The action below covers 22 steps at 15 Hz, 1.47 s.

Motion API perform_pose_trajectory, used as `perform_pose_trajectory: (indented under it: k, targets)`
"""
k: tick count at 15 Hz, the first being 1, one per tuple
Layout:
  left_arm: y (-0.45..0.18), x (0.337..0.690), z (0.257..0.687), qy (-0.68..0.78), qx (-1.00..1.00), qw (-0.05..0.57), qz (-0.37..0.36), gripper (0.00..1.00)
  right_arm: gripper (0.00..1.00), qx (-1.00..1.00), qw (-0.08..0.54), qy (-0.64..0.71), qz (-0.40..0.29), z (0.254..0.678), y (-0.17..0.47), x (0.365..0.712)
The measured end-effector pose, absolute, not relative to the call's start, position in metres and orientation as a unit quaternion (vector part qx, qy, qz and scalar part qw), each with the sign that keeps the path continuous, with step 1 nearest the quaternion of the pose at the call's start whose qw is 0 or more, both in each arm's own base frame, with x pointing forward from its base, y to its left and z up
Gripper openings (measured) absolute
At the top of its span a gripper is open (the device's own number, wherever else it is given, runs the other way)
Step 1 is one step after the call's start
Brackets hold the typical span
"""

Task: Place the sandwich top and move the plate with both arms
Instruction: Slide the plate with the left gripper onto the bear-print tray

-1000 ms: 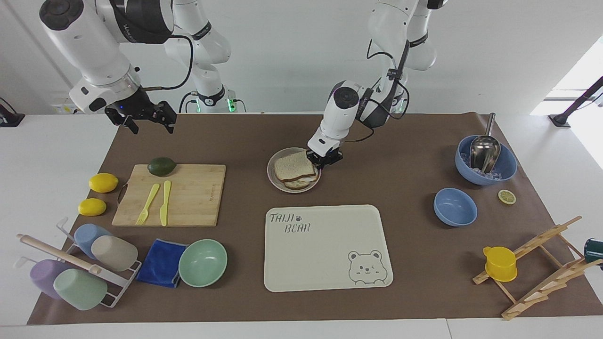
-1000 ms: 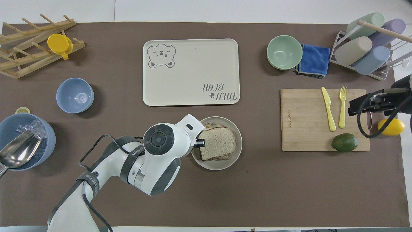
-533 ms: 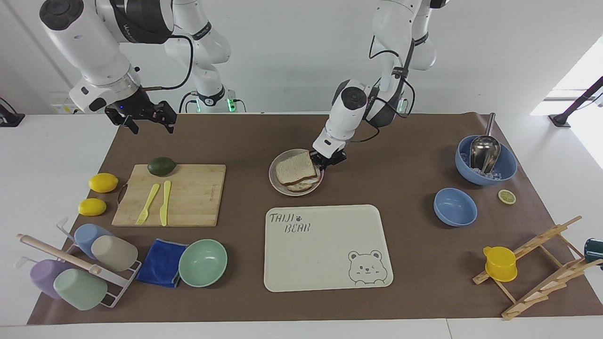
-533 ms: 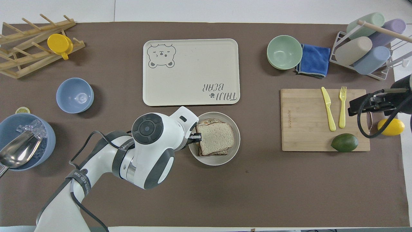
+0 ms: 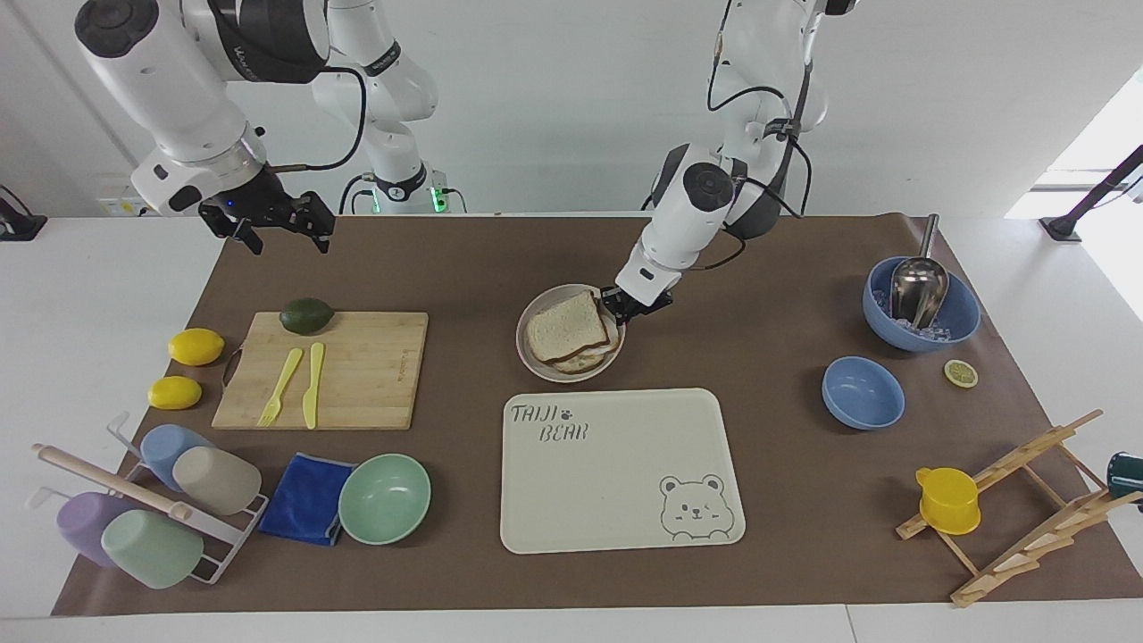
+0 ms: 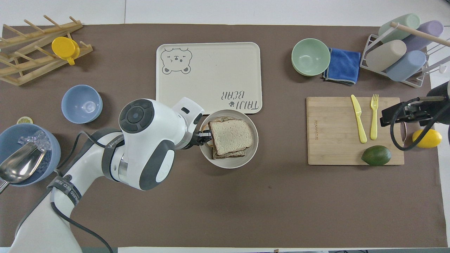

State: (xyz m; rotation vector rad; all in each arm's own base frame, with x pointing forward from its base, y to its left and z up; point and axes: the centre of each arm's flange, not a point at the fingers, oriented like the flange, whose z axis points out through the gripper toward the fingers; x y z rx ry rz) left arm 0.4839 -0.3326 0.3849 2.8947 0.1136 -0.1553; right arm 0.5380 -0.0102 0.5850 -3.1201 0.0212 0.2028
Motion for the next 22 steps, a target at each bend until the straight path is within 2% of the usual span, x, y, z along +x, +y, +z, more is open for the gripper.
perform_pose_trajectory:
  k: [3, 6, 10, 15, 18, 22]
  targets:
    - [-0.316, 0.514, 0.409, 0.063, 0.987, 0.14, -0.045, 0.04, 1.0, -0.998, 0.007, 0.007, 0.065, 0.585, -0.01, 0.538]
    - [-0.296, 0.545, 0.415, 0.085, 0.985, 0.149, -0.034, 0.04, 1.0, -0.998, 0.007, 0.007, 0.065, 0.585, -0.01, 0.538]
    - [-0.284, 0.592, 0.403, 0.106, 0.982, 0.153, -0.031, 0.04, 1.0, -0.998, 0.007, 0.007, 0.065, 0.585, -0.01, 0.538]
    - [-0.269, 0.65, 0.363, 0.136, 0.977, 0.162, -0.04, 0.04, 1.0, -0.998, 0.007, 0.007, 0.065, 0.585, -0.01, 0.538]
    - [-0.264, 0.665, 0.346, 0.148, 0.975, 0.167, -0.018, 0.04, 1.0, -0.998, 0.007, 0.007, 0.065, 0.585, -0.01, 0.538]
    - [-0.269, 0.664, 0.338, 0.139, 0.976, 0.168, -0.015, 0.04, 1.0, -0.998, 0.007, 0.007, 0.065, 0.585, -0.01, 0.538]
